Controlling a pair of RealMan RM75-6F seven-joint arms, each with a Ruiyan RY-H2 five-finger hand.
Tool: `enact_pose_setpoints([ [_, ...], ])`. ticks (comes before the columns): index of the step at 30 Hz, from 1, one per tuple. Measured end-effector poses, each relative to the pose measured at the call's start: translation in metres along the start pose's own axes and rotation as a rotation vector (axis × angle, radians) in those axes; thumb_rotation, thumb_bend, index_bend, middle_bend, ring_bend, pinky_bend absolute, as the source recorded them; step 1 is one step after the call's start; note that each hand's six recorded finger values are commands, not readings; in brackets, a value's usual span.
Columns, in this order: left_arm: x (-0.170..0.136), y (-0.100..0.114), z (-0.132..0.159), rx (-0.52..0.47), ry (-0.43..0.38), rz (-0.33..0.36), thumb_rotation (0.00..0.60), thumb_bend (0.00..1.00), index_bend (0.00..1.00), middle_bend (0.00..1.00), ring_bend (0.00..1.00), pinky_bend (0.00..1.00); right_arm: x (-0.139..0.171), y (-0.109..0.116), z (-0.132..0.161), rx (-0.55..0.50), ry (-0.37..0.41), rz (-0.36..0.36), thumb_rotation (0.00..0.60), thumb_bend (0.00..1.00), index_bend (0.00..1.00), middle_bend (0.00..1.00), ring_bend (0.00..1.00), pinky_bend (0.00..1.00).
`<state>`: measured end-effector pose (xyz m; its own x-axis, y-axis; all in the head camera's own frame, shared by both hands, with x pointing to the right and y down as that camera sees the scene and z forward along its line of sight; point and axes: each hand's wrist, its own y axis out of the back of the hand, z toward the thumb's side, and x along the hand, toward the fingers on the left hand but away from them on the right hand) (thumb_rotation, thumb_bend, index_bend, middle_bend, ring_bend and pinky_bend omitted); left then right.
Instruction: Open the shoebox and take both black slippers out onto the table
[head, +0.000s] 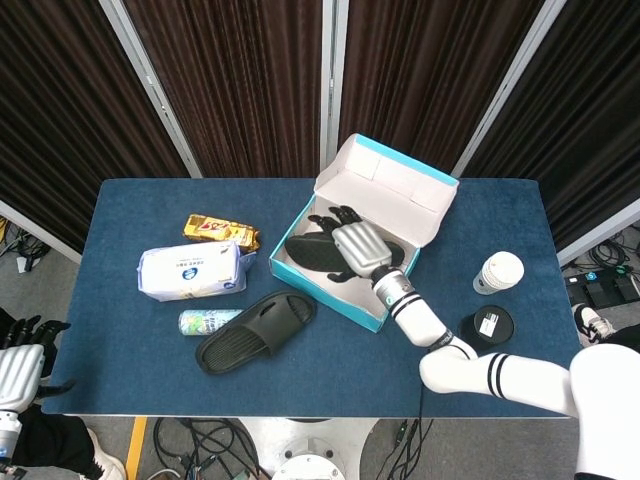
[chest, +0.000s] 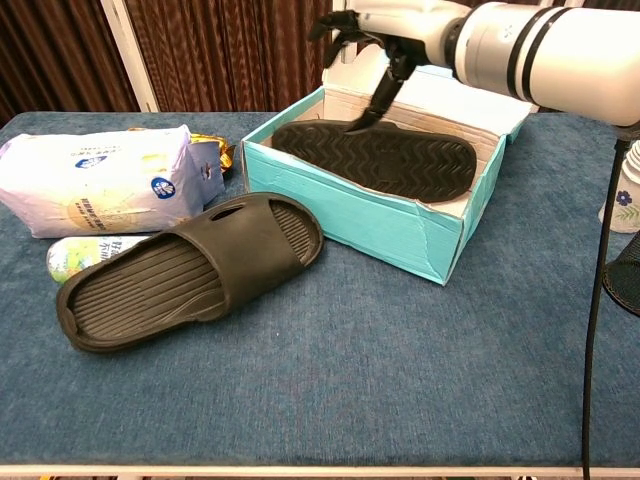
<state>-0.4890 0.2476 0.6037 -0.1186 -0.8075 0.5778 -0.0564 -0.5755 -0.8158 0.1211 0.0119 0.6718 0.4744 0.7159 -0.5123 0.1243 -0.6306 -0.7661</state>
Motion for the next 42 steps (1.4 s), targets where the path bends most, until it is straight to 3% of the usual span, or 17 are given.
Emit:
enact_pose_setpoints([
  [4, -0.002, -0.001, -0.001, -0.003, 0.001, -0.003, 0.600, 0.00, 0.20, 0.16, 0.05, 0.05, -0.012, -0.008, -0.021, 0.081, -0.081, 0.021, 0.600, 0.05, 0.17, 0.24, 0.07, 0.13],
  [10, -0.004, -0.002, -0.005, -0.003, 0.018, -0.005, 0.600, 0.00, 0.20, 0.16, 0.05, 0.05, -0.033, -0.027, -0.025, 0.168, -0.129, 0.043, 0.600, 0.05, 0.23, 0.26, 0.10, 0.16],
  [27, -0.001, -0.006, -0.011, -0.008, 0.034, -0.017, 0.600, 0.00, 0.20, 0.16, 0.05, 0.05, -0.067, -0.071, -0.010, 0.392, -0.156, 0.090, 0.600, 0.05, 0.31, 0.27, 0.14, 0.16],
  [30, -0.001, -0.006, -0.010, -0.013, 0.029, -0.014, 0.600, 0.00, 0.20, 0.16, 0.05, 0.05, -0.067, -0.074, -0.009, 0.413, -0.148, 0.090, 0.600, 0.09, 0.39, 0.33, 0.20, 0.16],
  [37, -0.002, -0.006, -0.011, -0.012, 0.032, -0.015, 0.600, 0.00, 0.20, 0.16, 0.05, 0.05, -0.066, -0.070, -0.001, 0.426, -0.107, 0.033, 0.600, 0.30, 0.72, 0.55, 0.43, 0.25],
  [42, -0.002, -0.005, -0.011, -0.013, 0.031, -0.012, 0.600, 0.00, 0.20, 0.16, 0.05, 0.05, -0.061, -0.059, 0.006, 0.427, -0.058, -0.028, 0.600, 0.33, 0.77, 0.58, 0.47, 0.30],
])
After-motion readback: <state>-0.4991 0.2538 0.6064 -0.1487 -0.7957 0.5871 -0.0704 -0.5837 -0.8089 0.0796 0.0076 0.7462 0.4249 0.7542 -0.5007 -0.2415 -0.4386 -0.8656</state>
